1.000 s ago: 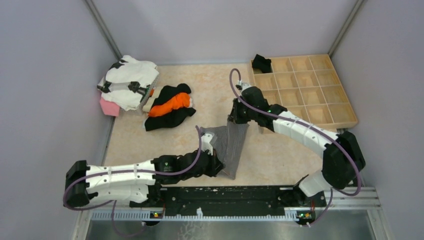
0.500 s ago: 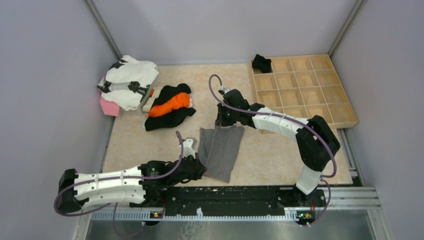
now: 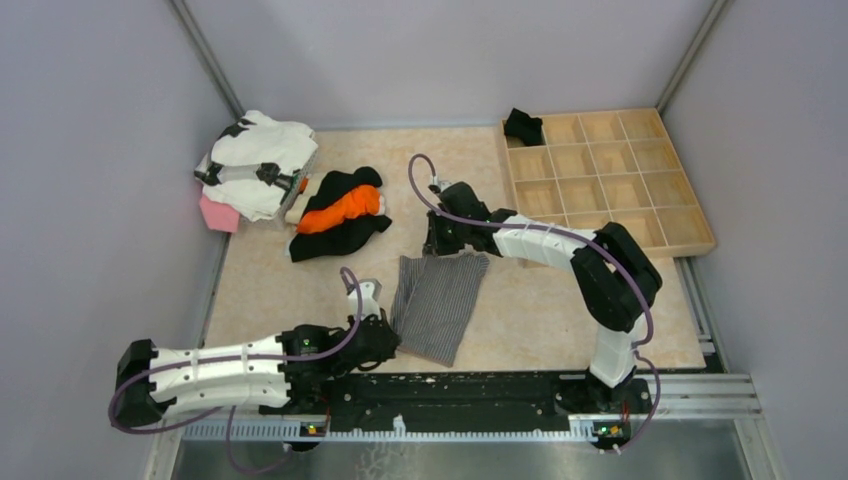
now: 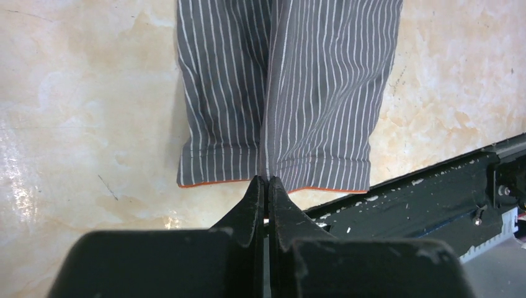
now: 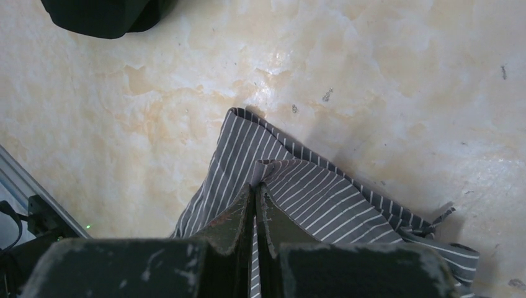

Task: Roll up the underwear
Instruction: Fold the underwear at the center of the board.

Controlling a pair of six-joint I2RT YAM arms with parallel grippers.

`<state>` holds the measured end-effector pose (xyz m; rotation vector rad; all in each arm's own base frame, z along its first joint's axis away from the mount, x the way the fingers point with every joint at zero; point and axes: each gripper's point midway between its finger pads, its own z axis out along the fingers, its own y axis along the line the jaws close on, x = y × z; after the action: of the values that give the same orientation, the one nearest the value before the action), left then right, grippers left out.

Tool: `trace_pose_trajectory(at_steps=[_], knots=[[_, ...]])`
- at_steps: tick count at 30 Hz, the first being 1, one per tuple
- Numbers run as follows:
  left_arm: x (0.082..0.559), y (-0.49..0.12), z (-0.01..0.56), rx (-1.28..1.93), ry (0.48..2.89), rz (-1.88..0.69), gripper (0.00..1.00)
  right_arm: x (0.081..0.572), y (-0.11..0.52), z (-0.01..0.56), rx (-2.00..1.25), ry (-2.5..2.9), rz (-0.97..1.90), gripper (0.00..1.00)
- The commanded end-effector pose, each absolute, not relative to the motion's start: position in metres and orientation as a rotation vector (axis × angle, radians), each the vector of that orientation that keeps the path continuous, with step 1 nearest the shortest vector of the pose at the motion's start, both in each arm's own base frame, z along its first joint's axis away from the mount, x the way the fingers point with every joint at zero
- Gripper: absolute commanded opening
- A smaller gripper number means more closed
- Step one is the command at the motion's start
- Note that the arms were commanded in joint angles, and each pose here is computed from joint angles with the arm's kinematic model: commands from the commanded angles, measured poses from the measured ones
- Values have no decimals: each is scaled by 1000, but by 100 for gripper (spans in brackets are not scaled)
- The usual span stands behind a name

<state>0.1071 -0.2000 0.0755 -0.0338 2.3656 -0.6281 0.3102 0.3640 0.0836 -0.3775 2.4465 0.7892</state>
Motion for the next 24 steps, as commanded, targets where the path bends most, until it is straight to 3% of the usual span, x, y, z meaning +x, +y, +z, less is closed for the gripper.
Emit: trace_pose_trajectory(at_steps=[1, 9, 12, 19, 24], knots=[[111, -191, 69, -76, 2354, -594, 0, 323, 391, 108, -404, 2343, 886, 0], [110, -181, 55, -131, 2382, -539, 0, 320, 406, 105, -447, 2329, 972, 0], [109, -180, 53, -131, 2388, -524, 6, 321, 408, 99, -449, 2339, 969, 1], [109, -171, 47, -171, 2407, -466, 26, 318, 414, 97, -462, 2340, 1012, 23], [110, -160, 48, -236, 2406, -412, 34, 315, 420, 120, -490, 2273, 1081, 29]])
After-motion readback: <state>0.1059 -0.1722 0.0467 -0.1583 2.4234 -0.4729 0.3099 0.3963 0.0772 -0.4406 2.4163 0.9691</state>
